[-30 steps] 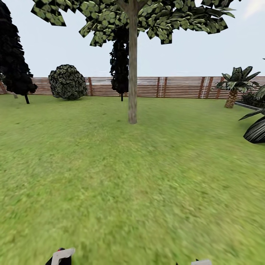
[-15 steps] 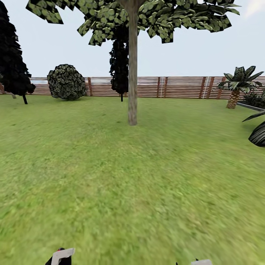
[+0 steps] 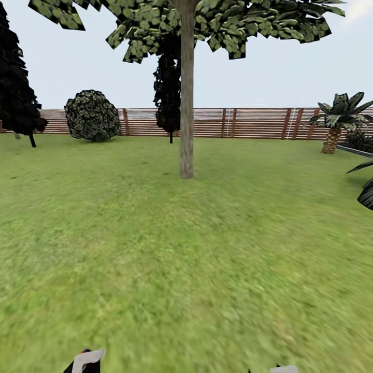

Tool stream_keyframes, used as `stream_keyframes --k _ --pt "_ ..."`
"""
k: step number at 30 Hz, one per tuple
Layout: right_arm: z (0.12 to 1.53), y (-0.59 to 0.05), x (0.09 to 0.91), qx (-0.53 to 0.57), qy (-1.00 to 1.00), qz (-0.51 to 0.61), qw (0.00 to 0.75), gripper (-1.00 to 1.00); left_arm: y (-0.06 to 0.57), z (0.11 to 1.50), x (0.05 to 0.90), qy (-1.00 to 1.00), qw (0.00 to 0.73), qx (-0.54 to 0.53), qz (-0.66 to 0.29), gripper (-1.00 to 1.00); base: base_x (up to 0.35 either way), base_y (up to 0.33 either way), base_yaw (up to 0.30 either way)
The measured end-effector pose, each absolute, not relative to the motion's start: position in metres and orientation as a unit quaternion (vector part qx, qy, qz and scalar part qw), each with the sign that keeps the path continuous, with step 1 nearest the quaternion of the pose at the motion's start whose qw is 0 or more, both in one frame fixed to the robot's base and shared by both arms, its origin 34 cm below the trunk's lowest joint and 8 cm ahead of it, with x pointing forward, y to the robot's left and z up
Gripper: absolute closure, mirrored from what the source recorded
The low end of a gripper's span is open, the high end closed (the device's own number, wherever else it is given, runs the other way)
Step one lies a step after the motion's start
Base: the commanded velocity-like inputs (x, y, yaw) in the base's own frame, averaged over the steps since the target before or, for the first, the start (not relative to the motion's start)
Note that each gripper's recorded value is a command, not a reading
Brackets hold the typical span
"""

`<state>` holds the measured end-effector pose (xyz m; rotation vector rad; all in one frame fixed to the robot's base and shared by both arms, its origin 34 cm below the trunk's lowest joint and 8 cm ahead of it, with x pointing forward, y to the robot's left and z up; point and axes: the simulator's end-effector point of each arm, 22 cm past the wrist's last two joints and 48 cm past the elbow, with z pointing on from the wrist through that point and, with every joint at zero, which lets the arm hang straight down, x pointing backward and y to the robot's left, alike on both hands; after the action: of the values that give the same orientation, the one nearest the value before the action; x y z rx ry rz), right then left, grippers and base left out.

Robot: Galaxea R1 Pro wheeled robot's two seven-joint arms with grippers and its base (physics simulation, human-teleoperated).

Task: In the garden, pick up the pesticide atomizer on the floor and spray pesticide onto both trees until each tree trunk is fully covered.

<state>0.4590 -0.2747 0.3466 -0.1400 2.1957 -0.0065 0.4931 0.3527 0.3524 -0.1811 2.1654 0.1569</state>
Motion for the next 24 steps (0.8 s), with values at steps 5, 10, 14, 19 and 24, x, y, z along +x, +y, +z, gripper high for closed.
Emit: stream_keyframes --k 5,10,14,19,24 --pt "0.3465 -0.2747 0.459 -0.057 0.89 -0.003 0.453 -1.0 0.3527 0.3523 0.493 0.881 0.463 -0.074 0.064 1.0 0.339 0.0 0.0" --pt "0.3465 -0.2747 0.459 -0.057 0.89 -0.003 0.453 -1.0 0.3528 0.3523 0.493 0.881 0.463 -0.074 0.064 1.0 0.339 0.0 0.0" --pt "0.3464 -0.2747 0.4589 -0.057 0.89 -0.003 0.453 -1.0 0.3528 0.3525 0.4932 0.881 0.463 -0.074 0.064 1.0 0.339 0.0 0.0" --pt "0.3464 -0.2747 0.4589 -0.057 0.89 -0.003 0.453 -1.0 0.3528 0.3526 0.4933 0.881 0.464 -0.074 0.064 1.0 0.339 0.0 0.0" --pt "0.3463 -0.2744 0.4588 -0.057 0.89 -0.002 0.453 -1.0 0.3528 0.3526 0.4933 0.881 0.464 -0.074 0.064 1.0 0.339 0.0 0.0"
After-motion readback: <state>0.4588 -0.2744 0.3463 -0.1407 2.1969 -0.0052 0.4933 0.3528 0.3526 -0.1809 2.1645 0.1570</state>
